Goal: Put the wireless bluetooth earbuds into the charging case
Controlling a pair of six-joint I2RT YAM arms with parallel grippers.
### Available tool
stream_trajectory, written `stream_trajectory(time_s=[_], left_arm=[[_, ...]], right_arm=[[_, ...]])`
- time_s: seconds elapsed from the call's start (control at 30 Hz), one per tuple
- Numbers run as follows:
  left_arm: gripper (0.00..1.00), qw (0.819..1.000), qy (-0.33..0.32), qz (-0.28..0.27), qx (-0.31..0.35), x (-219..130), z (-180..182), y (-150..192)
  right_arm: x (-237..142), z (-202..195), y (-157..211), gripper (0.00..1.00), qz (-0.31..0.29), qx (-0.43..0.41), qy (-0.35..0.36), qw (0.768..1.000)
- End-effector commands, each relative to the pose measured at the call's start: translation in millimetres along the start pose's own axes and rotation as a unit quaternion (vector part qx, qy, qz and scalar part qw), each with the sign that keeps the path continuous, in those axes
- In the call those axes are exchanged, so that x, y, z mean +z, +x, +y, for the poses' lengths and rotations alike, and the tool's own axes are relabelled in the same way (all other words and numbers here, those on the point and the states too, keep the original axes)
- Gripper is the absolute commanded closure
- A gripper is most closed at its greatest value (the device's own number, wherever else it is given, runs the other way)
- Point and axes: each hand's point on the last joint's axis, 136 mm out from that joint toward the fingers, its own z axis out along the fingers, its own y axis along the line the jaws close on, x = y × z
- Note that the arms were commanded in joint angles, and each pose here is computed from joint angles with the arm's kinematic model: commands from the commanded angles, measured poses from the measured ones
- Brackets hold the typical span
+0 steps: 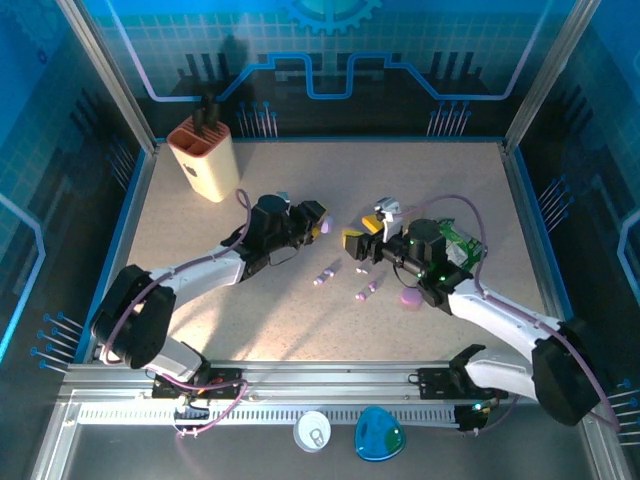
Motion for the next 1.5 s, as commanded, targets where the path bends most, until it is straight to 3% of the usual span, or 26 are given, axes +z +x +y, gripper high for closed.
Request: stream_trajectory(time_s=[0.0,0.33,0.7,0.93,1.0,1.13,1.2,1.3,1.47], left_arm=[[0.62,0.995,0.068,-0.009,-0.068,-11,-32,3],[0.62,0.995,0.076,0.018,-0.069,-14,-47,19],[0.62,0.992,0.094,0.035,-0.082,-10,-48,24],[0.61,0.992,0.095,0.033,-0.082,-10,-44,23],[0.51,0.991,0.101,0.027,-0.081,-10,-45,22],[0.15,0.992,0.113,0.006,-0.058,-13,-47,15],[0.03,0.993,0.116,-0.016,-0.026,-15,-48,8],[0.01,0.988,0.136,-0.056,0.054,-21,-55,-5],[0.01,0.949,0.215,-0.097,0.211,-37,-74,-22]], right_arm=[[11,21,-31,0.29,-0.044,-0.037,-0.035,0.998],[35,21,-34,0.31,-0.043,-0.006,-0.042,0.998],[53,21,-26,0.42,-0.018,0.001,-0.054,0.998],[51,21,-28,0.70,-0.016,-0.002,-0.052,0.999],[48,21,-29,0.74,-0.016,-0.001,-0.051,0.999],[40,21,-36,0.77,-0.018,0.013,-0.050,0.999],[36,17,-36,0.78,-0.008,0.034,-0.044,0.998],[28,5,-34,0.81,0.015,0.080,-0.027,0.996],[11,-12,-26,0.83,0.074,0.164,0.001,0.984]])
